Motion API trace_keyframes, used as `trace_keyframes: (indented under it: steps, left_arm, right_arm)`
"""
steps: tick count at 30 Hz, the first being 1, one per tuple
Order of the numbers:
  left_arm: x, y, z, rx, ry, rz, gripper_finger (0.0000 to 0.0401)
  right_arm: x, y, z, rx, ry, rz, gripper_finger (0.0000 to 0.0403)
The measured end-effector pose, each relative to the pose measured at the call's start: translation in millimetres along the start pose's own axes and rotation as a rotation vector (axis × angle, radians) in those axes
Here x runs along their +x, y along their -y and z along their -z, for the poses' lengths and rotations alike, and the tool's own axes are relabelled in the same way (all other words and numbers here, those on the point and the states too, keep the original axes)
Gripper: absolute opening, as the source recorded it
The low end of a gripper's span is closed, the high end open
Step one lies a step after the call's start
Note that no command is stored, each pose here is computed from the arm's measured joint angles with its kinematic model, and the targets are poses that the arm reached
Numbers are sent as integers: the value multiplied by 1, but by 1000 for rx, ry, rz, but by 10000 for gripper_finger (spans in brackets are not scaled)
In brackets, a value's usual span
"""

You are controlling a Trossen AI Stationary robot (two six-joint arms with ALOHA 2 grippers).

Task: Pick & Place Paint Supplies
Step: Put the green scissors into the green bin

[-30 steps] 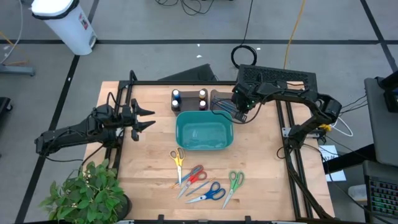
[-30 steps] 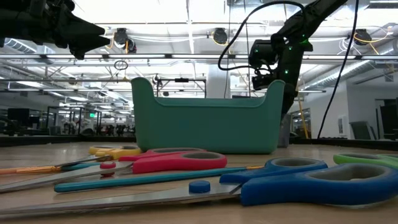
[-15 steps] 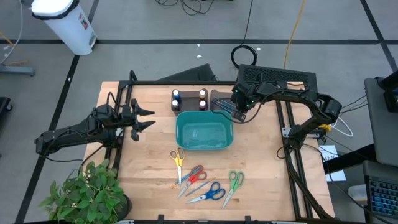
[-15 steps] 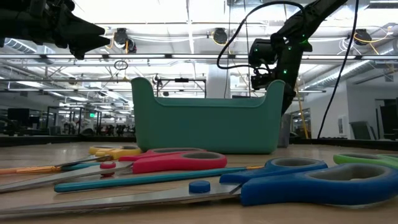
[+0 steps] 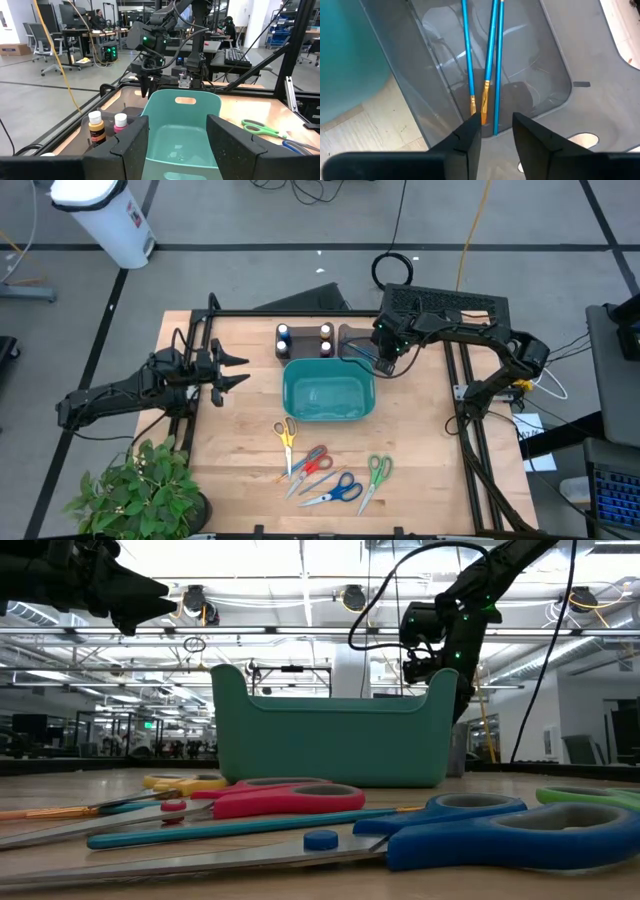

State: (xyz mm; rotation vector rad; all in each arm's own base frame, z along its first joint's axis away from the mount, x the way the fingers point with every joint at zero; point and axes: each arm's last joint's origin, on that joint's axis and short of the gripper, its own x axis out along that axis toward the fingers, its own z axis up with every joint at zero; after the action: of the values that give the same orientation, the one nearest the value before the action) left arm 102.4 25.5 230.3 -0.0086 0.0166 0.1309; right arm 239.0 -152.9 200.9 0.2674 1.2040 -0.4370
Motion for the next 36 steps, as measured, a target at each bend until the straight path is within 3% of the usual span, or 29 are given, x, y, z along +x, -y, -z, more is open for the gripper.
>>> trace_keyframes:
  steps: [8,23,36]
  left_arm:
    - [0,0,0,0,0,0,207]
    - [0,0,0,0,0,0,207]
    - [0,0,0,0,0,0,207]
  right_arm:
    - [-13,0,1,-1,38,4,118]
    - [-104,-7,22,64,395,11,104]
    - [-82,-40,77,-61,752,-83,72]
